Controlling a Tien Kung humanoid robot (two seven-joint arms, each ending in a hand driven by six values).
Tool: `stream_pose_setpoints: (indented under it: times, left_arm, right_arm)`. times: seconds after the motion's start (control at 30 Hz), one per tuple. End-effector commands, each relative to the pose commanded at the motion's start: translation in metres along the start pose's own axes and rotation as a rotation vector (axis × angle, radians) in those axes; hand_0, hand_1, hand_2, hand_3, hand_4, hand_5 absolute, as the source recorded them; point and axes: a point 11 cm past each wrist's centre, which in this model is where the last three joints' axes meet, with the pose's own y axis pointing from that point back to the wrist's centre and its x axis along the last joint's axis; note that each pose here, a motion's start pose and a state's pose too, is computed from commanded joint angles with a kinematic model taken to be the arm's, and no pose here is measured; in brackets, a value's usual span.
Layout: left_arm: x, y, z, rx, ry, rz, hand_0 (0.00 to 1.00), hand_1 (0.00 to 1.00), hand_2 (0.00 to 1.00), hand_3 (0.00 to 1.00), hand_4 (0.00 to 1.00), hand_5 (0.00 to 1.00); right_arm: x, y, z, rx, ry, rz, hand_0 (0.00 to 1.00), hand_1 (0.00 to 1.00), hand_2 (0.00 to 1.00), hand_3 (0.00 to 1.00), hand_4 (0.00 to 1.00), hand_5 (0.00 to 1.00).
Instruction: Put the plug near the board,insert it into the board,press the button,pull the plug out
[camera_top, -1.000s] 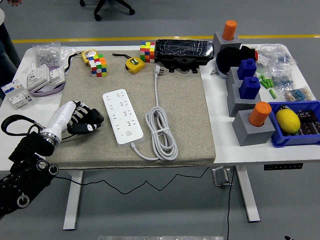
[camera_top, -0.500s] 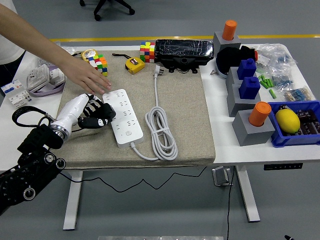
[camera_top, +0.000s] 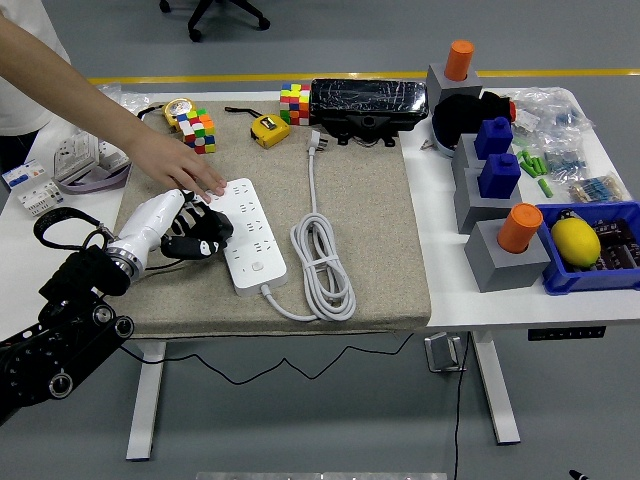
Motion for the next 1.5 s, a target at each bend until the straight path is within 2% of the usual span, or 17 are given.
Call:
stream_pose_setpoints:
  times: [0.23,0.63,0.67,0.83,0.87,1.03,1.07,1.5]
  left_arm:
    - [0.0025,-0.0001,-0.0007,-0.013,-0.018,-0.012,0.374,0.348,0.374,0.481,0.599,0.088]
    - [-0.0027,-0.0006,0.0004,-0.023,-0.029,-0.042,0.371,0.349,0.372,0.480,0.597,0.085]
    - [-0.0027,-0.0009,0.0001,-0.021,-0.030,-0.044,0.405,0.418,0.441,0.517,0.612,0.093]
    - [-0.0005,-0.0024,0.0018,-0.024,-0.037,-0.038,0.405,0.418,0.441,0.517,0.612,0.093]
    - [0.0000,-0.0028,0.0022,-0.026,-0.038,-0.036,0.472,0.473,0.495,0.534,0.611,0.095]
    - [0.0017,-0.0039,0.0029,-0.027,-0.056,-0.029,0.472,0.473,0.495,0.534,0.611,0.095]
    - [0.0016,-0.0039,0.0023,-0.025,-0.064,-0.031,0.424,0.388,0.414,0.493,0.594,0.075]
    - [0.0043,-0.0044,0.0032,-0.064,-0.161,-0.061,0.416,0.378,0.400,0.483,0.594,0.071]
  right_arm:
    - [-0.0003,0.0000,-0.0003,0.000,-0.001,-0.001,0.655,0.655,0.660,0.575,0.994,0.561]
    - [-0.0003,-0.0001,-0.0007,0.001,0.000,-0.001,0.654,0.655,0.660,0.573,0.993,0.561]
    - [-0.0004,-0.0001,-0.0008,0.001,0.001,-0.001,0.655,0.655,0.660,0.574,0.993,0.561]
    - [-0.0013,-0.0002,-0.0018,0.003,-0.001,-0.003,0.655,0.655,0.660,0.574,0.993,0.561]
    - [-0.0012,-0.0002,-0.0017,0.003,-0.001,-0.003,0.655,0.655,0.660,0.573,0.993,0.562]
    - [-0.0003,-0.0001,-0.0016,0.002,-0.002,-0.001,0.655,0.655,0.660,0.573,0.993,0.562]
    - [-0.0001,-0.0001,-0.0014,0.002,-0.001,-0.001,0.655,0.654,0.660,0.574,0.993,0.562]
    - [-0.0001,0.0000,-0.0011,0.001,0.003,-0.001,0.655,0.654,0.660,0.573,0.993,0.562]
